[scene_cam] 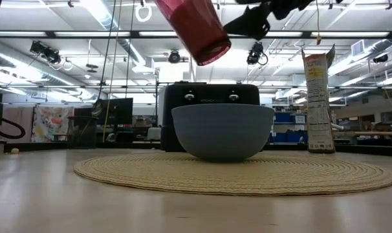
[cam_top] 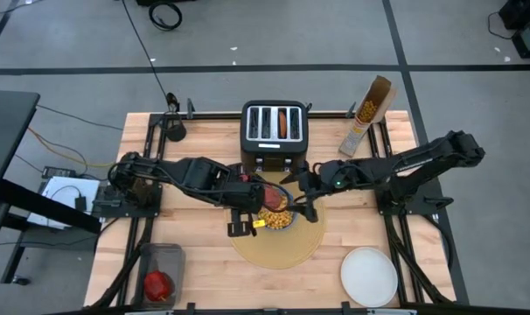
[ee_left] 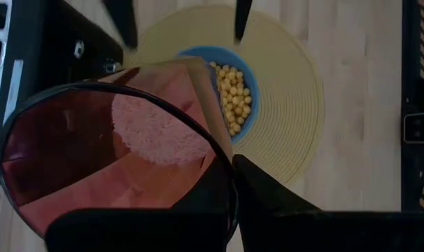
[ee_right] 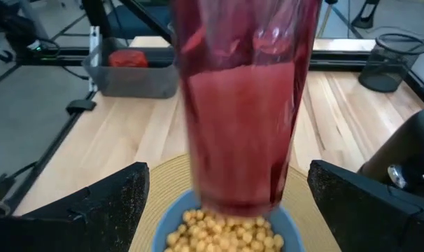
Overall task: Arrange a breakfast setting
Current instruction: Put the pink glass on the yellow tablemat
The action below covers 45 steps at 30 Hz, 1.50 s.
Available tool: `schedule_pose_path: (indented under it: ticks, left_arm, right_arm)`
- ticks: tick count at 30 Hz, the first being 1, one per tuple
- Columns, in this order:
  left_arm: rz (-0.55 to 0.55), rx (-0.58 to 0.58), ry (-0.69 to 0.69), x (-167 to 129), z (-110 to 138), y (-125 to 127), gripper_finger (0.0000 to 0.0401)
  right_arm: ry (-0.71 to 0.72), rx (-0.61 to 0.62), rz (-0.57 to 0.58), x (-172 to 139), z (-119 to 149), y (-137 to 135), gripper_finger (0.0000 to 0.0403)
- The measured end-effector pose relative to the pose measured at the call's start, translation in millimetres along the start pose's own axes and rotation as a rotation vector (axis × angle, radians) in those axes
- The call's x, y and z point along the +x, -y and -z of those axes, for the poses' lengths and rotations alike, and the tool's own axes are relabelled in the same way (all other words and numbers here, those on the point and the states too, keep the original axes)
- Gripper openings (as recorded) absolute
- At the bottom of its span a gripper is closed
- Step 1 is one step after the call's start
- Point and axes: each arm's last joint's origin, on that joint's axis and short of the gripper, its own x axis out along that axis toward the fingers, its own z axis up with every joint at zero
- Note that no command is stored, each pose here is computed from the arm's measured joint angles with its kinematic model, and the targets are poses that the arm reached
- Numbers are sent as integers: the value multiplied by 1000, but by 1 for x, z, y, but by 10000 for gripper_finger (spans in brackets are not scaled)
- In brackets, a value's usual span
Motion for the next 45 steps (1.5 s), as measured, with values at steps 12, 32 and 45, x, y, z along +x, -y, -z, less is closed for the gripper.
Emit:
schedule_pose_path:
  ticks: [12,32,45]
  left_arm:
    - [-11,-9,111,0,-11,-1,15]
    - [5,32,57,28,-19,-3,16]
    - [21,35,72,29,-22,-5,17]
  right_arm:
    - [-11,-13,-67,40,16,11,392]
    - [-29,-2,-96,44,20,14,377]
    - [-12,-76,-87,44,19,14,334]
